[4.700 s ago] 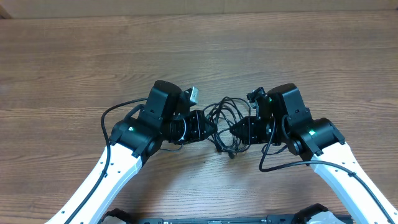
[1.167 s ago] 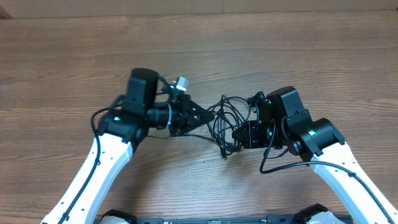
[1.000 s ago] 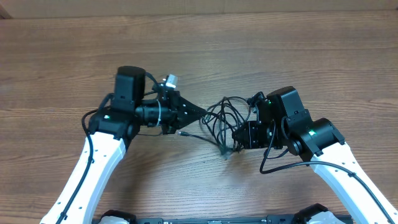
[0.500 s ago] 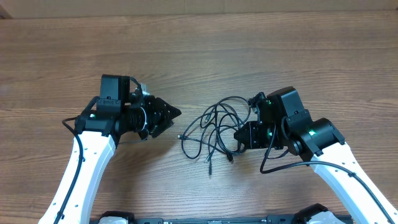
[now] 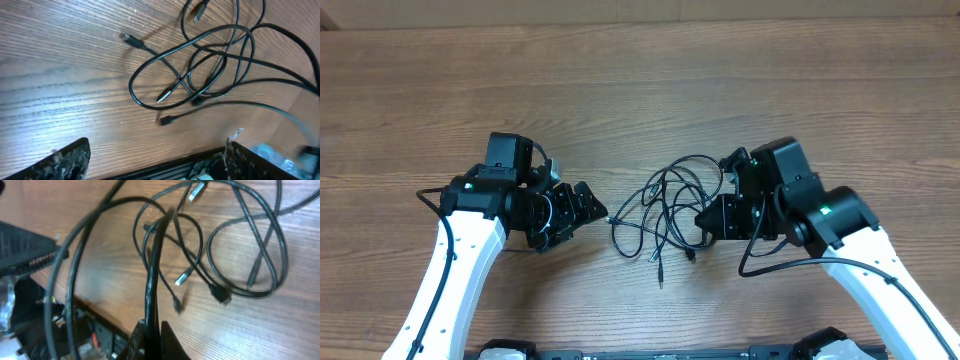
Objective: Untangle cables
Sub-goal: 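Open both grippers and release the cables onto the table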
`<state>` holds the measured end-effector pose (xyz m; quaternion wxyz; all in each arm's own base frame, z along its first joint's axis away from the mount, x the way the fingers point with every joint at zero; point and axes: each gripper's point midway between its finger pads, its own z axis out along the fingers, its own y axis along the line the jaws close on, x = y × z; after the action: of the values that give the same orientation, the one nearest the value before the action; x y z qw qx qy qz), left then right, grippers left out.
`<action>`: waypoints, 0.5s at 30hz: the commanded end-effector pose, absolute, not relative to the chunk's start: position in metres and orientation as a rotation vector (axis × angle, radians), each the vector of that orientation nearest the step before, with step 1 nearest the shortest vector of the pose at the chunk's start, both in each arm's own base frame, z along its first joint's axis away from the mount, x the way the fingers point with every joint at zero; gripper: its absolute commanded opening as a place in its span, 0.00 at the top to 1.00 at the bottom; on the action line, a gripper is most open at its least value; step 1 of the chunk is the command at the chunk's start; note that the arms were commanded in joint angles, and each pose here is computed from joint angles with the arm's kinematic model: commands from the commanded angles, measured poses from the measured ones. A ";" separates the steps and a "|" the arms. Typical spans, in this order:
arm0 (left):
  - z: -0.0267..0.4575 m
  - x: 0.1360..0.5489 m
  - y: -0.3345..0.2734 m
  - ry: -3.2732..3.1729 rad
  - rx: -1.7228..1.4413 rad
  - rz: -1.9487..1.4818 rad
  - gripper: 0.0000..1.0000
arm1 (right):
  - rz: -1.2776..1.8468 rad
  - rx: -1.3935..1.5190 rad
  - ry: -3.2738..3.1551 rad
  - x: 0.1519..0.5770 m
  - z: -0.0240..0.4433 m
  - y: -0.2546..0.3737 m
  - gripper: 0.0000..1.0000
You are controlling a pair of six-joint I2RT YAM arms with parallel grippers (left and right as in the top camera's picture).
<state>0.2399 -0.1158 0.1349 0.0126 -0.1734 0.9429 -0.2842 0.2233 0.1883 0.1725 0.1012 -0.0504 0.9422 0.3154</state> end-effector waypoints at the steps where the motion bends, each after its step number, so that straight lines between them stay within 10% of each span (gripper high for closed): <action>1: 0.134 0.241 -0.112 2.939 -0.482 -0.842 0.13 | 0.884 -0.136 2.640 0.245 0.241 0.186 0.96; 8: 0.134 0.237 -0.113 2.954 -0.489 -0.854 0.02 | 0.837 -0.080 2.394 0.258 0.354 0.173 0.96; 12: 0.133 0.236 -0.113 2.961 -0.494 -0.853 0.00 | 0.836 -0.092 2.298 0.258 0.389 0.170 0.54; 15: 0.133 0.236 -0.113 2.960 -0.493 -0.853 0.00 | 0.790 -0.066 2.293 0.260 0.391 0.163 0.51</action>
<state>0.2349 -0.1136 0.1328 0.0058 -0.1678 0.9465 -0.2755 0.2568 0.1735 0.3850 0.3306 -0.0416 0.8843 0.3271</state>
